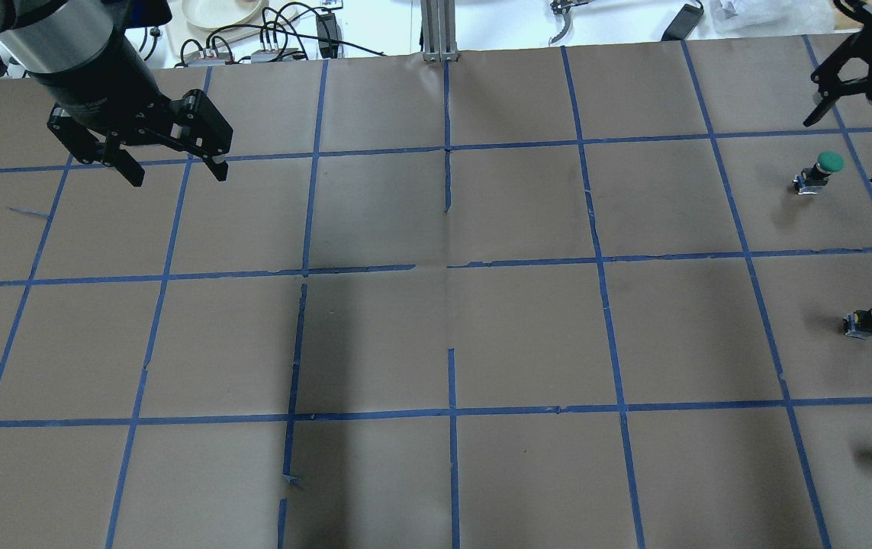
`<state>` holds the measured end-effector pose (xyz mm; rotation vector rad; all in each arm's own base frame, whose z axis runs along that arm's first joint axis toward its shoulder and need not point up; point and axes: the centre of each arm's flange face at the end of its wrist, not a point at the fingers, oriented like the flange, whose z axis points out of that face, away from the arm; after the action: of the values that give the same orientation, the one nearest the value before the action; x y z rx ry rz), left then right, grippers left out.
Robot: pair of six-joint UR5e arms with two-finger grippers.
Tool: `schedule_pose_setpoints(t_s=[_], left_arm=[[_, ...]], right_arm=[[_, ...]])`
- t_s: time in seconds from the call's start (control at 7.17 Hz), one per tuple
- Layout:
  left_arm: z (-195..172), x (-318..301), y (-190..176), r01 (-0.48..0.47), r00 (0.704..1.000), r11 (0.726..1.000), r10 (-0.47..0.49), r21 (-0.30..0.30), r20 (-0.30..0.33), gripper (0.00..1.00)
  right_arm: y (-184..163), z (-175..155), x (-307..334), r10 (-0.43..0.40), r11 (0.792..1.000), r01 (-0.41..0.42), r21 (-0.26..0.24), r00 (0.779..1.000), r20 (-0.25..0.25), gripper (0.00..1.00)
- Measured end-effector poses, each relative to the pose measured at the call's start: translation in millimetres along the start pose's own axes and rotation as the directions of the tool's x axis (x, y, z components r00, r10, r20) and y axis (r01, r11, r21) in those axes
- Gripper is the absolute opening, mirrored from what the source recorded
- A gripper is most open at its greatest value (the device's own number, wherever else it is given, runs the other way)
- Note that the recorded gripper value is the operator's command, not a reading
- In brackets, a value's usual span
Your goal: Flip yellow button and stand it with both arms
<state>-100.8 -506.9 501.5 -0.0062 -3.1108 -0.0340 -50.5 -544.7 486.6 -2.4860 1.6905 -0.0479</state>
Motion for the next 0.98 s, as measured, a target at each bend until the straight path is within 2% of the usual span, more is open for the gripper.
schedule_pose_setpoints(t_s=[0.14,0.28,0.42,0.56,0.7,0.84,0.98], left_arm=[[-0.3,0.0,0.7,-0.002,1.000,1.000,0.002,0.001,0.000,1.00],[0.1,-0.4,1.0,-0.002,1.000,1.000,0.002,0.000,0.000,1.00],[-0.3,-0.5,1.1,-0.001,1.000,1.000,0.001,0.001,0.000,1.00],[-0.8,-0.6,1.0,-0.001,1.000,1.000,0.001,0.003,0.000,1.00],[-0.3,-0.6,1.4,-0.002,1.000,1.000,0.002,0.001,0.001,1.00],[0.1,-0.6,1.9,-0.002,1.000,1.000,0.002,0.000,0.002,1.00],[-0.5,-0.6,2.0,-0.003,1.000,1.000,0.003,0.002,0.003,1.00]], right_arm=[[-26.4,-10.4,10.9,0.122,0.992,-0.122,-0.009,0.993,-0.006,1.00],[-54.4,-17.6,20.8,0.264,0.965,-0.264,-0.011,0.964,-0.020,1.00],[-84.8,-22.1,29.8,0.398,0.917,-0.398,-0.007,0.917,-0.035,1.00],[-116.2,-26.4,36.9,0.533,0.846,-0.534,0.005,0.844,-0.052,1.00],[-144.7,-29.1,43.5,0.669,0.743,-0.669,0.026,0.740,-0.070,1.00],[-173.0,-29.6,49.9,0.788,0.615,-0.787,0.046,0.610,-0.085,1.00],[-199.0,-28.7,52.8,0.885,0.463,-0.884,0.061,0.457,-0.088,1.00]])
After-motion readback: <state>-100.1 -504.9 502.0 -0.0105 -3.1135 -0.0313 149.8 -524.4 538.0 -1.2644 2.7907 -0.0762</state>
